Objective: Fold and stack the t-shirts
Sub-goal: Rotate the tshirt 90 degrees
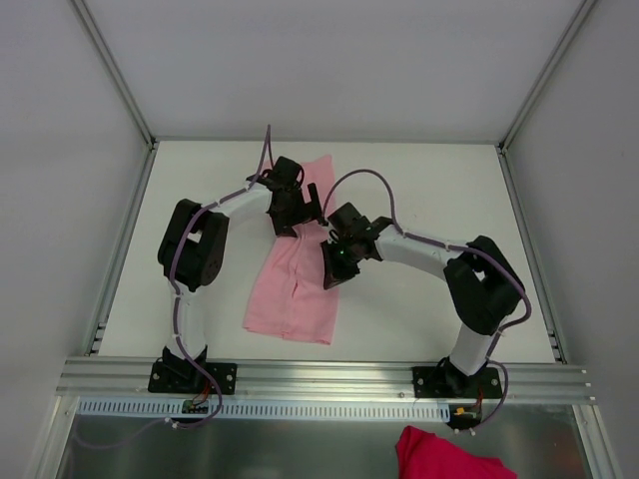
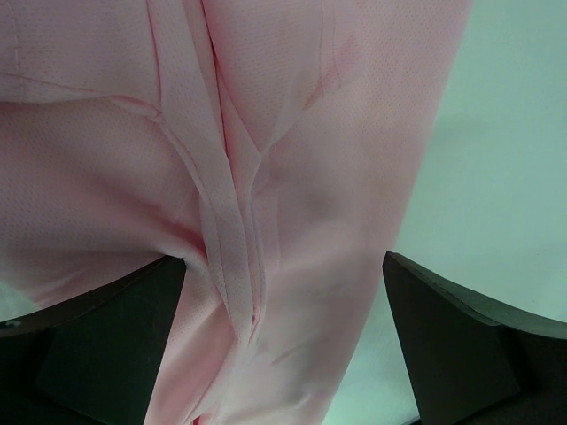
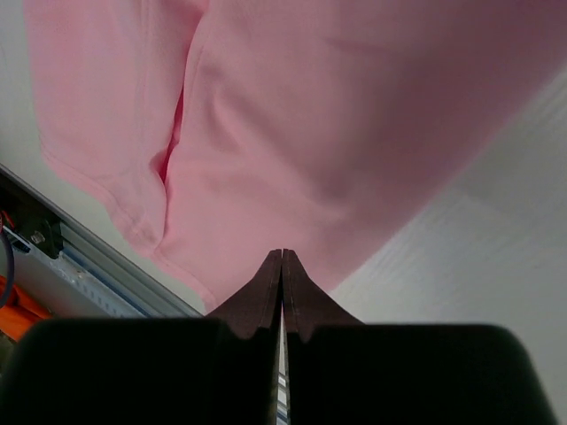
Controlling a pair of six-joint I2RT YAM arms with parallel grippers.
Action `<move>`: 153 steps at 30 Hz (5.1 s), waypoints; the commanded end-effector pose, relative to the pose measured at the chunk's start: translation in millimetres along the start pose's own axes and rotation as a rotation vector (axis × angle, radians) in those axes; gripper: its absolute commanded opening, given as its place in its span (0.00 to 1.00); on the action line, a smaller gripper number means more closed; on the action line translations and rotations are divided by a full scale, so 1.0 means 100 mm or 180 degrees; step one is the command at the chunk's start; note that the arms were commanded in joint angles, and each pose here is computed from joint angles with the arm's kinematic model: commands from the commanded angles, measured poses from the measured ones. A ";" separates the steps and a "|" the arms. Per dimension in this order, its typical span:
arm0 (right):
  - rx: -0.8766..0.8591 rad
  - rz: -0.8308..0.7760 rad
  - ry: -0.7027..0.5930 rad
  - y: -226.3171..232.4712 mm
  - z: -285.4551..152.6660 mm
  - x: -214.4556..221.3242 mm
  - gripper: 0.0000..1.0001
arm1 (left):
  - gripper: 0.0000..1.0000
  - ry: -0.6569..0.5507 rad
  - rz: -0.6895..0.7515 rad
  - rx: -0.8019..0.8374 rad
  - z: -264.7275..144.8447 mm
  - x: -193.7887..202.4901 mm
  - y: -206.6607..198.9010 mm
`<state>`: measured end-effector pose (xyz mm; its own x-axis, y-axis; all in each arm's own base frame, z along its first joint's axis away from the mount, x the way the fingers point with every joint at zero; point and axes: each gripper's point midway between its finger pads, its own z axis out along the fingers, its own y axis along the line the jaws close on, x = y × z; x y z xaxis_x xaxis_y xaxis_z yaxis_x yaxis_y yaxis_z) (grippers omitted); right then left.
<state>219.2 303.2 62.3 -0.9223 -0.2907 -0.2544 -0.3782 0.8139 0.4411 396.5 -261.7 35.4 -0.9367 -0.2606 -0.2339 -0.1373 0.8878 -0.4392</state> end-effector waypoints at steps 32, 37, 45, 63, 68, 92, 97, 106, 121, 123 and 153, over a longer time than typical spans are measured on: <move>0.0570 -0.0433 -0.0044 -0.32 0.21 0.37 0.01 | 0.99 0.0207 0.0075 -0.0136 -0.06 0.12 0.08; 0.0760 -0.0480 -0.0028 -0.48 0.22 0.42 0.01 | 0.99 0.0256 0.0065 -0.0097 -0.04 0.12 0.05; 0.1097 -0.0510 -0.0038 -0.70 0.22 0.45 0.01 | 0.99 0.0292 0.0068 0.0017 -0.07 0.09 -0.01; 0.2097 -0.0751 0.0042 -1.17 -0.15 0.41 0.01 | 0.99 0.0480 0.0139 0.0420 0.01 0.09 -0.27; 0.1868 -0.0735 0.0080 -1.07 -0.08 0.45 0.01 | 0.99 0.0275 0.0302 0.0463 -0.11 -0.09 -0.36; 0.1479 -0.0652 -0.0002 -0.87 -0.27 0.60 0.01 | 0.99 -0.0633 -0.0077 -0.0042 -0.26 -1.40 0.21; 0.1484 -0.0652 0.0001 -0.87 -0.31 0.62 0.01 | 0.99 -0.0482 -0.0224 0.0032 -0.02 -1.34 0.25; 0.1464 -0.0597 0.0052 -0.90 -0.32 0.73 0.01 | 0.99 -0.0468 -0.0285 0.0075 0.21 -1.38 0.29; 0.1233 -0.0532 0.0171 -0.81 -0.27 0.87 0.01 | 0.99 -0.0375 -0.0239 0.0626 0.41 -1.49 0.02; 0.1230 -0.0520 0.0182 -0.82 -0.26 0.87 0.01 | 0.99 -0.0386 -0.0220 0.0681 0.41 -1.50 -0.01; 0.1450 -0.0102 -0.0594 -0.85 -0.70 0.61 0.76 | 0.99 -0.0478 -0.0272 0.1251 -1.38 0.42 0.27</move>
<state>196.2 185.8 74.4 -0.8329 -0.3435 -0.4339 -0.3732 0.9276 -0.0178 353.0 -183.8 167.0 -0.8074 -0.4205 -0.4139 -0.0013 0.7027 -0.7114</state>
